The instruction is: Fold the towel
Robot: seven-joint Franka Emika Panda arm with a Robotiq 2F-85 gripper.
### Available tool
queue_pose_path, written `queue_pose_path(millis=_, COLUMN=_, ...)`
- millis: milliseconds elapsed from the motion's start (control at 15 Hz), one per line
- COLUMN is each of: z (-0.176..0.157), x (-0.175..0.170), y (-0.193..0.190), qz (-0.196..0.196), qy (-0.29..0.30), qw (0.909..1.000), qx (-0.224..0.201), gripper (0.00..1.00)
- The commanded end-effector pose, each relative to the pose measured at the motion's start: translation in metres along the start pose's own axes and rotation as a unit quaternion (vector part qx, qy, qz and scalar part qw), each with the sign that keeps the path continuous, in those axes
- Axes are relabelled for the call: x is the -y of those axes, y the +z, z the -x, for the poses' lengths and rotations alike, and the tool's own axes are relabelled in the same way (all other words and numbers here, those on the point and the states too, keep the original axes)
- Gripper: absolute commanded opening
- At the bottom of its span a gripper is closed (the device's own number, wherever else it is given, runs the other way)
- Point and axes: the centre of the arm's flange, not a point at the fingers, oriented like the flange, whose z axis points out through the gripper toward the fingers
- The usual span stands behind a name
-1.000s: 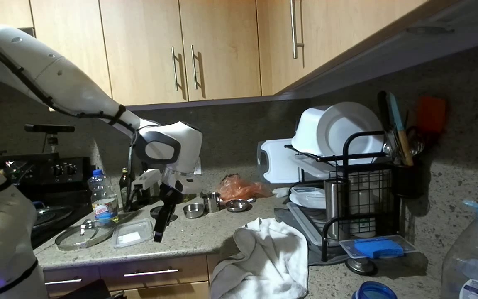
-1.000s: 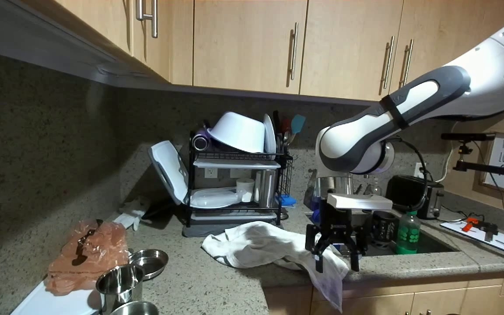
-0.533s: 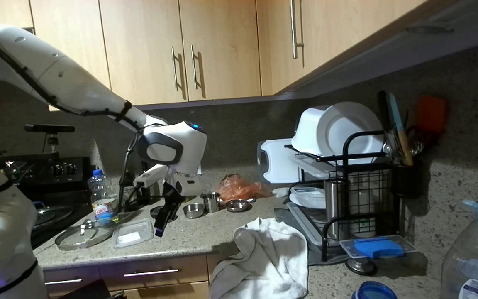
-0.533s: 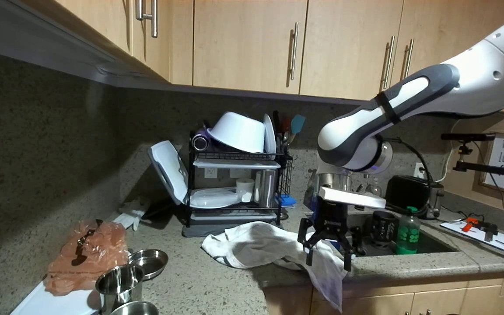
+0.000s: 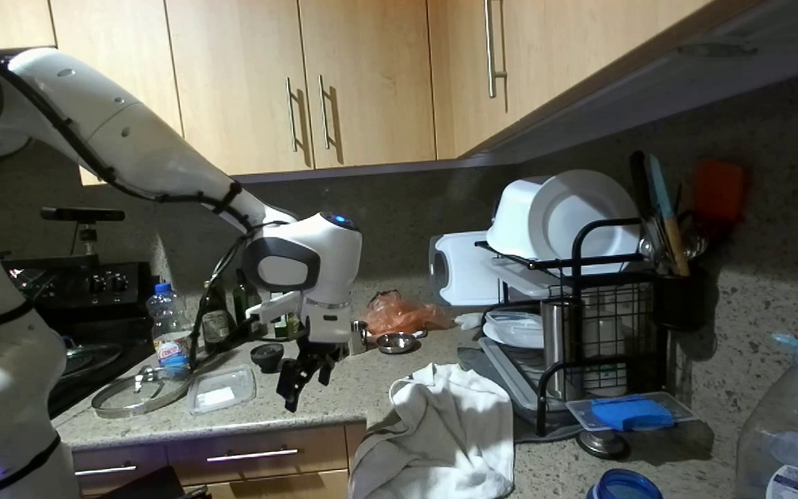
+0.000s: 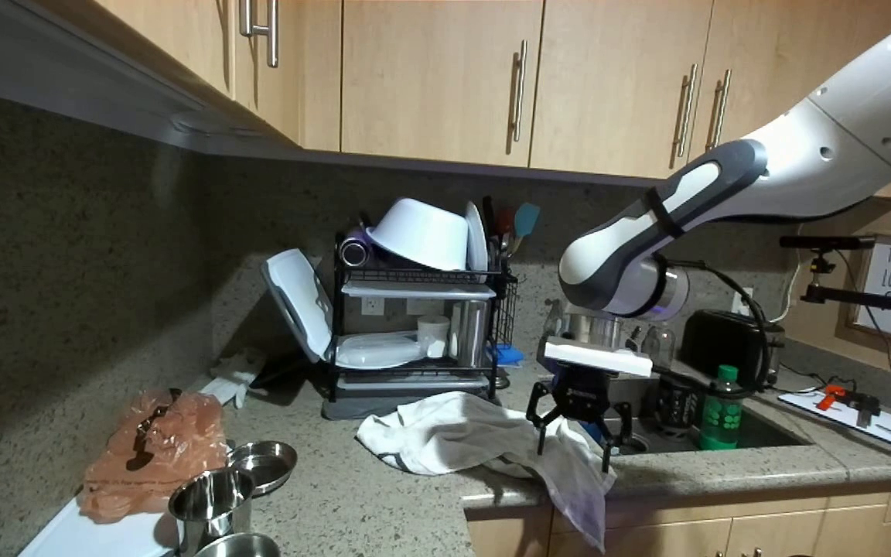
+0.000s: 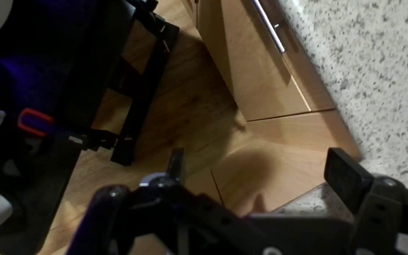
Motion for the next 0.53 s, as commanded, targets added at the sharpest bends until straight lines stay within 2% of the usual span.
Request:
queue_pose_path(millis=0, z=-0.020, x=-0.007, y=0.022, qz=0.027, qy=0.089, qw=0.9956, qx=-0.008, gripper=1.00)
queue_pose_path(millis=133, z=-0.031, x=-0.019, y=0.037, qz=0.043, qy=0.134, qw=0.9901, qx=-0.005, gripper=1.00)
queue_pose_path(millis=467, z=-0.069, x=-0.065, y=0.057, qz=0.065, qy=0.237, qw=0.9688, qx=-0.028, gripper=1.00)
